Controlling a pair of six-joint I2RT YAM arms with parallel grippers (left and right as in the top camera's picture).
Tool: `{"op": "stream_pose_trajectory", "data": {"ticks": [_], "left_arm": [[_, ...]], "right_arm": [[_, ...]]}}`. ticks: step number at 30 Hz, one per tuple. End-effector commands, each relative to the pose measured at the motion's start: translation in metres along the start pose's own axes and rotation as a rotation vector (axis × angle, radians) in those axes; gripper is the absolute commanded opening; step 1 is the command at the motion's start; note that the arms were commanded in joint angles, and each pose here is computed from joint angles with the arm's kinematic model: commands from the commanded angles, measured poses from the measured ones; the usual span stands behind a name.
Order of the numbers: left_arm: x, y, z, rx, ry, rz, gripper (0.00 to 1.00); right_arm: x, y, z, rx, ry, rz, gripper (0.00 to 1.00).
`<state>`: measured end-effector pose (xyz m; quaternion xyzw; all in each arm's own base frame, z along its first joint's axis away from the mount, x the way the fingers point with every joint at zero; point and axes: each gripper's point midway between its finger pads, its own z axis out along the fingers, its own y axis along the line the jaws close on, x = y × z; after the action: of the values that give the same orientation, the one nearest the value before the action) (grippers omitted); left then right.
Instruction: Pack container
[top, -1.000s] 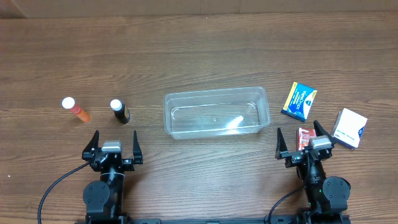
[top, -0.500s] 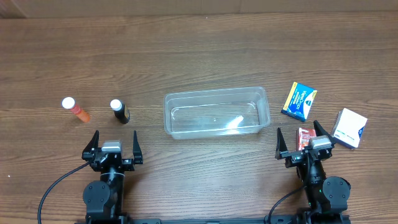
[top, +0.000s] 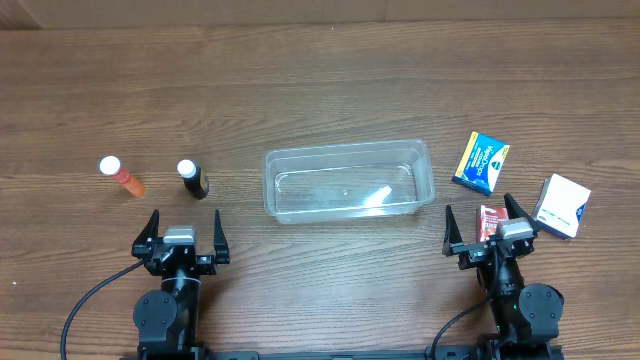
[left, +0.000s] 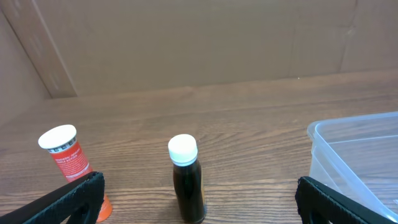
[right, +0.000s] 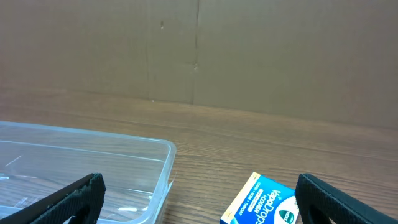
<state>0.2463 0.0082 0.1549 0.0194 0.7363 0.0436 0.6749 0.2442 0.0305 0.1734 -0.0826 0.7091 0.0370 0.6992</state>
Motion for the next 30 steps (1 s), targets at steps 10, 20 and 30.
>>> {"op": "stream_pose_trajectory", "data": {"ticks": [10, 20, 30], "left_arm": [[-0.0009, 0.0026, -0.0004, -0.012, -0.008, 0.018, 1.00], [-0.0010, 0.0025, -0.0004, -0.011, -0.008, 0.018, 1.00], [-0.0017, 0.0026, -0.0004, -0.011, -0.011, -0.114, 1.00]], "right_arm": [[0.0007, 0.0015, 0.0000, -0.005, -0.008, -0.008, 1.00], [0.0007, 0.0015, 0.0000, -0.005, -0.008, -0.008, 1.00], [0.0006, 0.0014, 0.0000, -0.005, -0.007, 0.180, 1.00]]}}
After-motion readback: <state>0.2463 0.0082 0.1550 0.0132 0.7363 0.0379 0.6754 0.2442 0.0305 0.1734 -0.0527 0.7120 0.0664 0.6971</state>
